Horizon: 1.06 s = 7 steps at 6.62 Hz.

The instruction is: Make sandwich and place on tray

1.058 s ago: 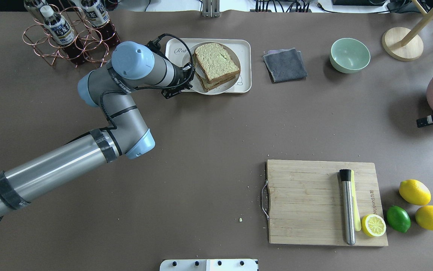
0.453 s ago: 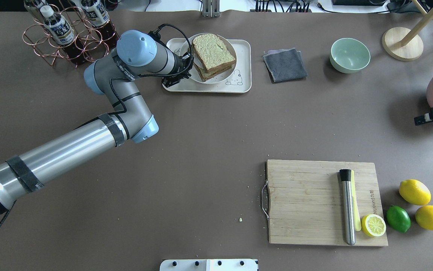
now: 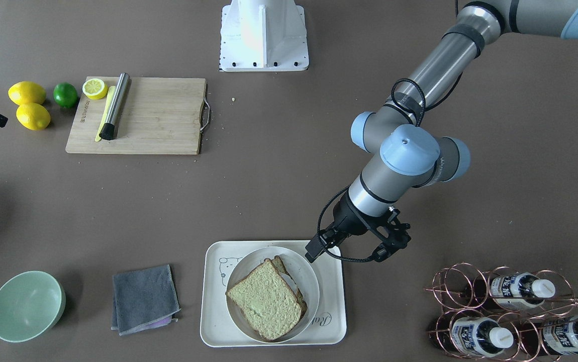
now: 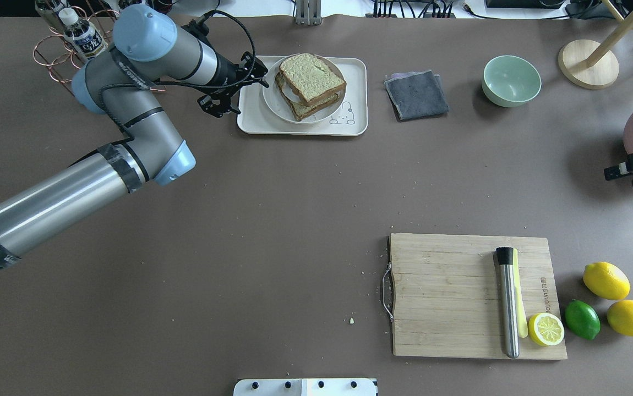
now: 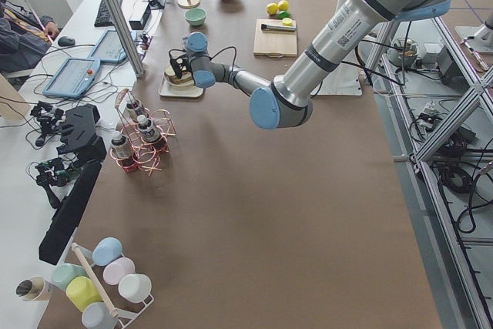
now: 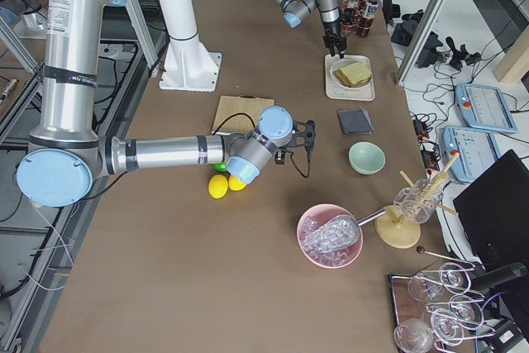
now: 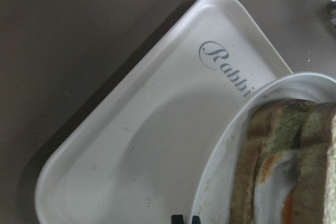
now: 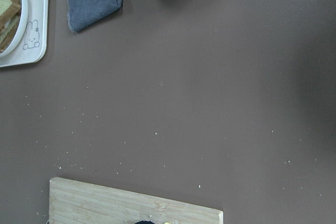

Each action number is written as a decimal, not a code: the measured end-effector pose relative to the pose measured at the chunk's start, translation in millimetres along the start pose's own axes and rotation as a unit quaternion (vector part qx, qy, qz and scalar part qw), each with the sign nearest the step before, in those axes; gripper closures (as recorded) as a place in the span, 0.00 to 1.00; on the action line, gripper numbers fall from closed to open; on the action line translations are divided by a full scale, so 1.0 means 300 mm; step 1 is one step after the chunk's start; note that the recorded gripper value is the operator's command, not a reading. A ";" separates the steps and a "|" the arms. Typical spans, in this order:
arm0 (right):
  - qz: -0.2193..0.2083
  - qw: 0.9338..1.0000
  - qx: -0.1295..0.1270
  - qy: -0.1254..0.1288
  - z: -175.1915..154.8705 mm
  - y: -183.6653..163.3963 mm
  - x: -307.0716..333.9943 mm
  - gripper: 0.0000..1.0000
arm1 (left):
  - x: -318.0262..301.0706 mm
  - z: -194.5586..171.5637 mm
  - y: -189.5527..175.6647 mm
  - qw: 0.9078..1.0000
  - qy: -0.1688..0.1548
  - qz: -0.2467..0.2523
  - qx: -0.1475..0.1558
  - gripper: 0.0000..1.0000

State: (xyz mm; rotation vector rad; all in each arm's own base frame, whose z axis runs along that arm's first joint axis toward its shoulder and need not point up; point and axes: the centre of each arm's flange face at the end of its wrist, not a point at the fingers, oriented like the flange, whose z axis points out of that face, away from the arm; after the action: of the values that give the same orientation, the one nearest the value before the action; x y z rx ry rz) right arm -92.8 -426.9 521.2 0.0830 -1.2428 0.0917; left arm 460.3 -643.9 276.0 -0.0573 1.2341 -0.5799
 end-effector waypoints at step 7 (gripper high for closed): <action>-0.013 0.998 0.042 0.044 -0.121 -0.065 0.130 0.00 | -0.762 -0.876 -0.278 0.917 -0.164 0.362 -0.043 0.03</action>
State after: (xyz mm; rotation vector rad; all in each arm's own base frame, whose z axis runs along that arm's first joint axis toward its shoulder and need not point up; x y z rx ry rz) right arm -43.8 -441.0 546.3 0.1675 -1.1491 0.1237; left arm 144.5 -543.7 412.7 0.2165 0.8629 0.1325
